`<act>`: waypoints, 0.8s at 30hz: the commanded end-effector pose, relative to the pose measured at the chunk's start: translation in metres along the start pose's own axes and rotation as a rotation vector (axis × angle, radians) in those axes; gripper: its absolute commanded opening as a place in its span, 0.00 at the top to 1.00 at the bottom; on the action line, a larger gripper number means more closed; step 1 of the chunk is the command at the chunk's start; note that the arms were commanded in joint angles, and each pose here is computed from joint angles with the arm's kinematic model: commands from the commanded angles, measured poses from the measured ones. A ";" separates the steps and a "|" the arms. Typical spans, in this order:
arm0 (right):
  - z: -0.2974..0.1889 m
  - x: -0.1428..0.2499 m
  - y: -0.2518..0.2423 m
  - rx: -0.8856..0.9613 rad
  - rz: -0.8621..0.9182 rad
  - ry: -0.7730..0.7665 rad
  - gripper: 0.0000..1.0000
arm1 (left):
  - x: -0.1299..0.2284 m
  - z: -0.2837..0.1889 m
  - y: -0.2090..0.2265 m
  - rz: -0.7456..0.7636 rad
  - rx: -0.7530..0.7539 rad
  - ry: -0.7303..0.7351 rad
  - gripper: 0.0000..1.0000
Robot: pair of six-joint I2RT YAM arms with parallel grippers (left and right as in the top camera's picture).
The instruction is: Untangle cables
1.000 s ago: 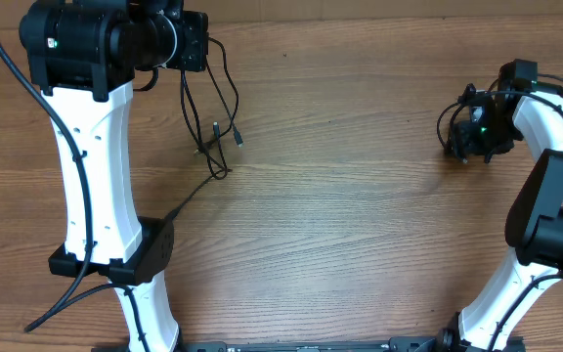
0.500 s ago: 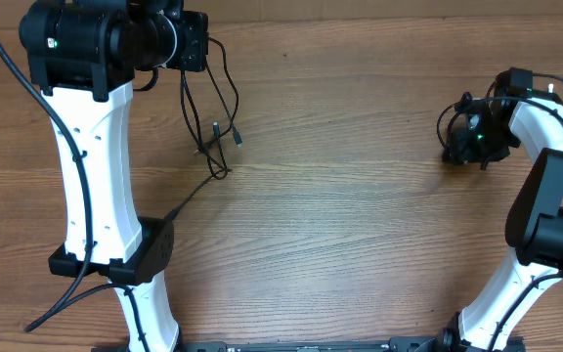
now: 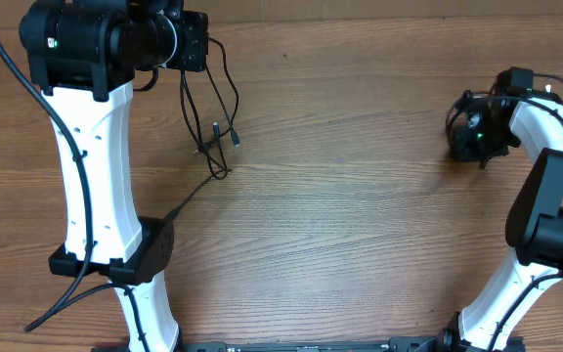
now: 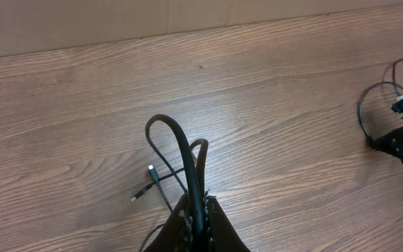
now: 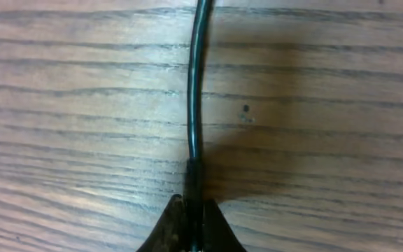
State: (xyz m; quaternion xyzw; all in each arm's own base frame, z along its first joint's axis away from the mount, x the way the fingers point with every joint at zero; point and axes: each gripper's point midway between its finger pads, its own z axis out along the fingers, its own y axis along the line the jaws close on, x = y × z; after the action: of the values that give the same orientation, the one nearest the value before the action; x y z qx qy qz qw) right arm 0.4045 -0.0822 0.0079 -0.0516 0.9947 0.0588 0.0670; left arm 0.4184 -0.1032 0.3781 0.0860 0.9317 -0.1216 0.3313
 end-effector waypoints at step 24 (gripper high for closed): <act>-0.178 -0.102 -0.138 0.507 0.540 -0.486 0.96 | 0.001 0.009 0.002 0.001 -0.017 0.015 0.95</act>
State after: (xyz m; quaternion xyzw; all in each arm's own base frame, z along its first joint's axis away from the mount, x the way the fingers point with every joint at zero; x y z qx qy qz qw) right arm 0.5073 -0.1802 0.1565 0.1507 0.9455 -0.1086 0.2674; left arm 0.4216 -0.1017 0.3736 0.0837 0.9341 -0.1157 0.3273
